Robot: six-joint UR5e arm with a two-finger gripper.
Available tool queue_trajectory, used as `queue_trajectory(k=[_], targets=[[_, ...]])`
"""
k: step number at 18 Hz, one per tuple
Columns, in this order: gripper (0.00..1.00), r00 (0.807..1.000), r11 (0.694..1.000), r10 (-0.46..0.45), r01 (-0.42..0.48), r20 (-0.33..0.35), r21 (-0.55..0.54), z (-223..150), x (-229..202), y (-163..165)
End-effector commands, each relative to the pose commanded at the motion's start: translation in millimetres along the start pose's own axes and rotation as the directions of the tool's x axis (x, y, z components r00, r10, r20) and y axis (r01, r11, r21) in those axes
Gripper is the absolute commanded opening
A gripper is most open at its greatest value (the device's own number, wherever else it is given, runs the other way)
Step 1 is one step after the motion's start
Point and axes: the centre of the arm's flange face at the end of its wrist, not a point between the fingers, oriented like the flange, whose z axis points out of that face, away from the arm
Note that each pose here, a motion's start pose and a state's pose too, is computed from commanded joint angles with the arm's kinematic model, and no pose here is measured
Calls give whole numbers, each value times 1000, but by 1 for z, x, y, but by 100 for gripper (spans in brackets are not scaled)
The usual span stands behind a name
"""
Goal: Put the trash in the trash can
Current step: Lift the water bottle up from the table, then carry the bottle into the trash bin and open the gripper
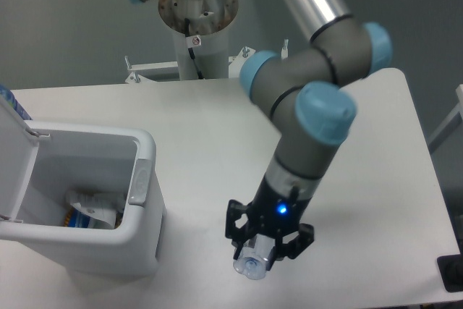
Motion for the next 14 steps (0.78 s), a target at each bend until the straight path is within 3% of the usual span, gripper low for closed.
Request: queue_trajectory(k=[2,4,8,14], targets=[[16,1000,998,4,-3,-5,67,-31,2,-19],[16,999,989,-48,51,-21,137,-61,0,-37],[16,987,967,-83,113,-135,229,-90,16,-60],[16,970,941,16,67,-243,331,-123,71,-83]])
